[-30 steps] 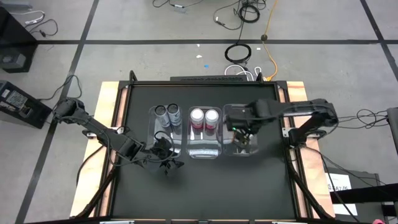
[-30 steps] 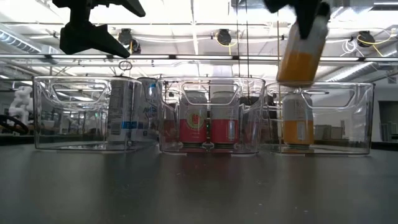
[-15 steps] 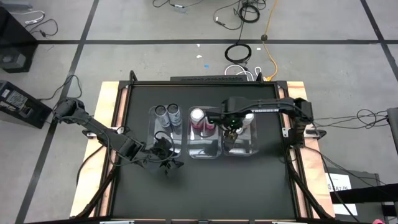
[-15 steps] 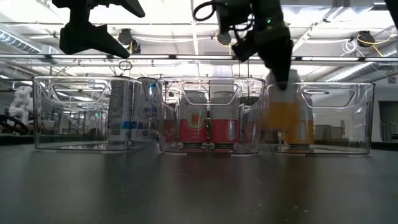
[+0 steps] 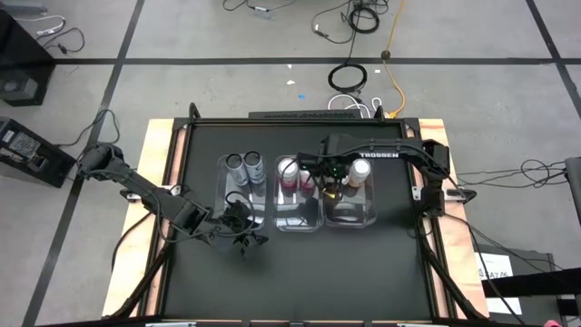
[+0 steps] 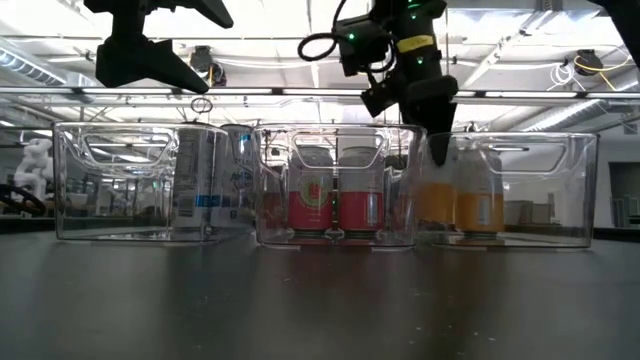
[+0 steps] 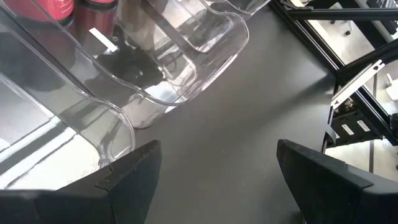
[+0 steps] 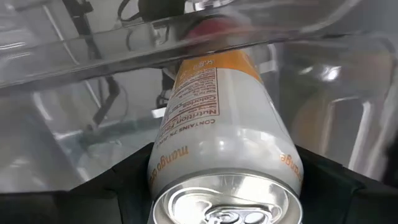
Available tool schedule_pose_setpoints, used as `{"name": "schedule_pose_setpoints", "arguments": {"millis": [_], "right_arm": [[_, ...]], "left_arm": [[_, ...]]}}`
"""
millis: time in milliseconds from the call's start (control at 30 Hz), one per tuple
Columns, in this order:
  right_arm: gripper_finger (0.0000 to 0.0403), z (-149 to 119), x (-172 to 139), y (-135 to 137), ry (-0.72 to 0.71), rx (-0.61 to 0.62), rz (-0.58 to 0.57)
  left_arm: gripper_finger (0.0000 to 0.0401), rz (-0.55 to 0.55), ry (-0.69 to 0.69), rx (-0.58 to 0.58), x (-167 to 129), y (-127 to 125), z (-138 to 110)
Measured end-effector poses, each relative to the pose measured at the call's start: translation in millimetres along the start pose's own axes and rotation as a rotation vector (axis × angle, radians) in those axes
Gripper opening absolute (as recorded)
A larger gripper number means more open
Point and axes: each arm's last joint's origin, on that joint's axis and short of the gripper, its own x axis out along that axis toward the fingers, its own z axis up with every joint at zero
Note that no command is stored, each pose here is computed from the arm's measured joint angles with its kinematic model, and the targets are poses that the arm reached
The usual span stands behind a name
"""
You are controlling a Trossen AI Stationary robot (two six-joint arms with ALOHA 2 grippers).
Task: Sort soda cans
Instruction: Put the orange-white soda can into the right transparent bin
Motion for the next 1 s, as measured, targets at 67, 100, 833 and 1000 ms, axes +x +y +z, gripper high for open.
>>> {"name": "schedule_pose_setpoints", "arguments": {"millis": [67,100,833,1000], "right_arm": [[0.0284,0.9,0.7,-6.0,-0.005,-0.011,-0.012],[0.0284,1.1,1.1,-8.8,-0.004,-0.016,-0.014],[0.0332,5.6,3.6,-26.6,-0.042,-0.202,0.017],[0.0334,5.3,3.7,-27.1,-0.038,-0.202,0.014]], "left_arm": [[0.0328,0.000,0.000,0.000,0.0,0.0,0.0],[0.0328,0.000,0.000,0.000,0.0,0.0,0.0],[0.0328,-0.001,-0.001,-0.003,0.0,-0.2,0.0],[0.0328,-0.004,-0.003,-0.005,0.0,-0.4,0.1]]}}
